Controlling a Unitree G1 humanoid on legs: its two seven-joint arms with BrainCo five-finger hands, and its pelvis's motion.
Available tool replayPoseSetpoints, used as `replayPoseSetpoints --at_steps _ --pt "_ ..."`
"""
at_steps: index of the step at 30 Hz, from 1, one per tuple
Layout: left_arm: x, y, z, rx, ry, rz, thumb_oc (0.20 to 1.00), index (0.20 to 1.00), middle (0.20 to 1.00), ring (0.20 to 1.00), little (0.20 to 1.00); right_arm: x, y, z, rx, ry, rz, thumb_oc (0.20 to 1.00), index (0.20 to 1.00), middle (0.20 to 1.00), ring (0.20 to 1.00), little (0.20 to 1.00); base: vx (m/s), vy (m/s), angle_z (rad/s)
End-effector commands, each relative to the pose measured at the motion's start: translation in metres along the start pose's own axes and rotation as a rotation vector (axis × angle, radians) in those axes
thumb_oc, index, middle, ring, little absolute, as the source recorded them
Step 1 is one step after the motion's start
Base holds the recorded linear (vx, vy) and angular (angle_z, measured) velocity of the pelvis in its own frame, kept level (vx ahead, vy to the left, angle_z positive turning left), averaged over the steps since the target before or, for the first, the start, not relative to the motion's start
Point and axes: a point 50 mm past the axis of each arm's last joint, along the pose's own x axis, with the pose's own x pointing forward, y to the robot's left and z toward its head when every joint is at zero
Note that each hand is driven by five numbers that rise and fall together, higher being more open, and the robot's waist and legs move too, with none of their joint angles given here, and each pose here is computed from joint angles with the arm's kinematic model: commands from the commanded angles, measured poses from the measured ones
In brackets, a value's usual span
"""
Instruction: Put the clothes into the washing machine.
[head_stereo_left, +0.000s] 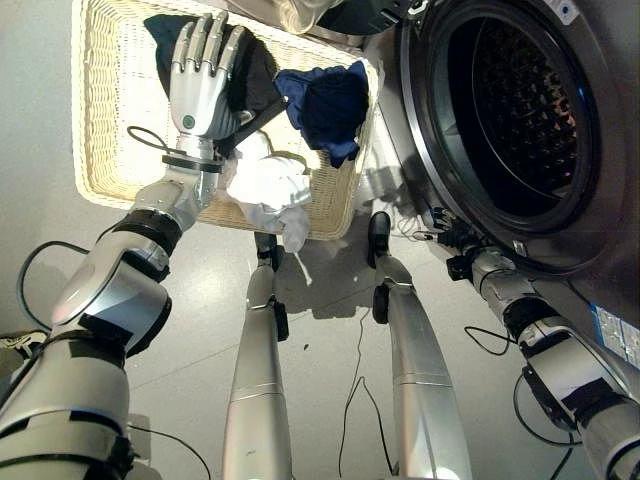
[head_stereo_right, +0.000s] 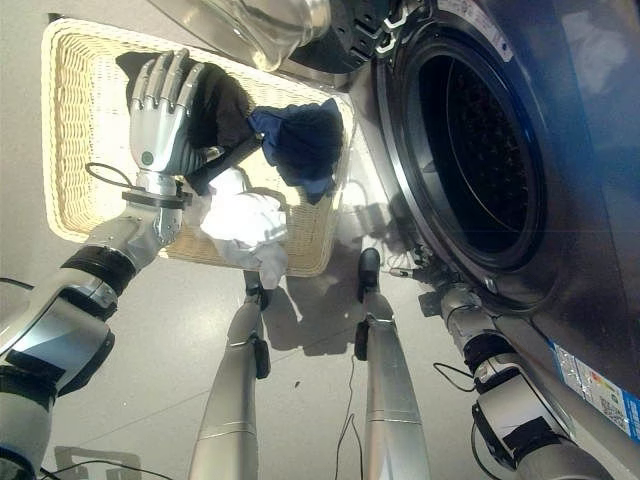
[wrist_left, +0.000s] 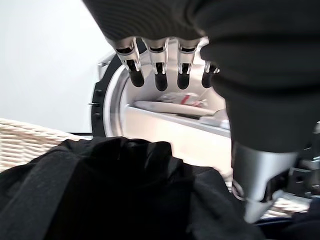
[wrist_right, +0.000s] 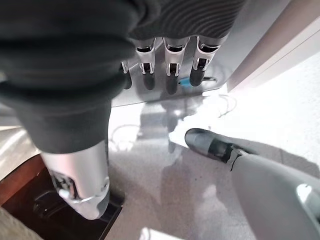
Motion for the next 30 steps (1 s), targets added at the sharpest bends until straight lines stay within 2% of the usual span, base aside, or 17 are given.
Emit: replayPoseSetpoints --at_steps 1,14,21,30 --pt "0.016 0.015 -0.021 -0.017 0.161 0.052 1.000 1.000 1.000 1.000 1.000 -0.005 -0.002 -0.012 -0.029 0.015 0.005 1.000 1.000 1.000 1.000 1.000 0.00 0.000 0.00" --pt "0.011 0.018 -0.056 -0.144 0.507 -0.009 1.000 1.000 1.000 1.000 1.000 -0.003 0.005 -0.006 -0.024 -0.019 0.013 1.000 1.000 1.000 1.000 1.000 0.00 0.000 -0.01" --pt "0.005 0.010 -0.058 -0.177 0.526 -0.104 1.000 1.000 1.000 1.000 1.000 -0.003 0.005 -0.003 -0.023 -0.028 0.016 1.000 1.000 1.000 1.000 1.000 0.00 0.000 0.00" --pt "0.015 0.008 -0.041 -0.252 0.417 -0.162 1.000 1.000 1.000 1.000 1.000 -0.004 0.002 -0.002 -0.034 -0.034 0.017 1.000 1.000 1.000 1.000 1.000 0.00 0.000 0.00"
